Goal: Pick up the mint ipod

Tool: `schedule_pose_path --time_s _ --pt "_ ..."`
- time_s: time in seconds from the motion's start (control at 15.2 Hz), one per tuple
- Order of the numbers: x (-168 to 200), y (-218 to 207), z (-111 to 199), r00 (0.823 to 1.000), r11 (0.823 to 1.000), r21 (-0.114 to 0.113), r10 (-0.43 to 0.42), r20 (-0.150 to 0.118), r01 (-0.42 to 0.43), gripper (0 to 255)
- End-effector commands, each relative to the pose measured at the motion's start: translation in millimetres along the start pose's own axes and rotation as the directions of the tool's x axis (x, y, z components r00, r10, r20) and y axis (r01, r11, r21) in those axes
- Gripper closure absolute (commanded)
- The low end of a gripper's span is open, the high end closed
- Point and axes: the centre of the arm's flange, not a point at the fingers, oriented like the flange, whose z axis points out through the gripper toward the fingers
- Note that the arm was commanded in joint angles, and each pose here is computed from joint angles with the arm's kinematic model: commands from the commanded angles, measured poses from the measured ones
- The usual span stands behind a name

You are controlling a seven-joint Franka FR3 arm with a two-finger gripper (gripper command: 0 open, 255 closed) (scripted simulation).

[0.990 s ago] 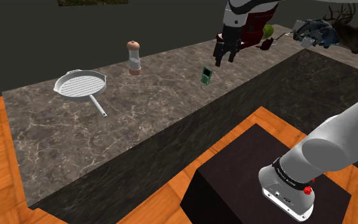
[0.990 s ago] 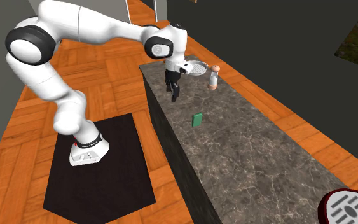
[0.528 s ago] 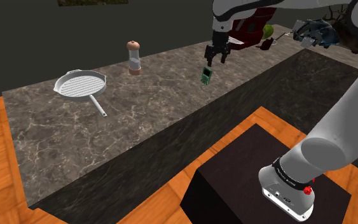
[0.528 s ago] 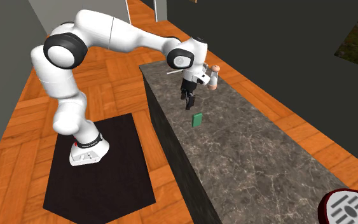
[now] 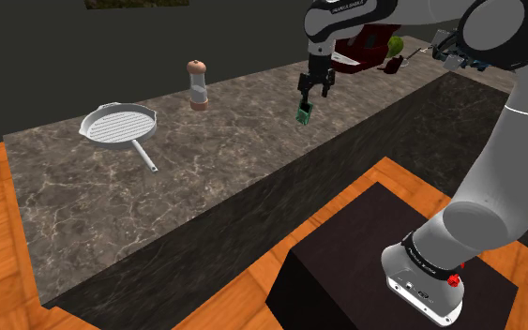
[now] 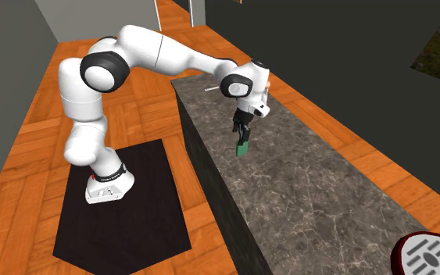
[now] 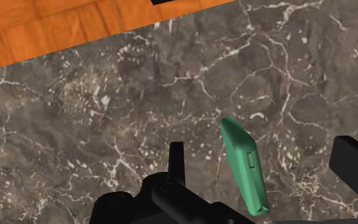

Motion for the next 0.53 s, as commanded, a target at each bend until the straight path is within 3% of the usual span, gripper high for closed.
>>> schedule_pose_path --time_s 0.0,0.26,0.33,0.46 --pt "3 -1 11 1.000 1.000 0.000 0.000 0.000 0.000 0" --pt "5 -2 25 1.000 1.000 0.000 0.000 0.000 0.000 0" --pt "5 -1 25 1.000 1.000 0.000 0.000 0.000 0.000 255" --pt "5 -1 24 1.000 1.000 0.000 0.000 0.000 0.000 255"
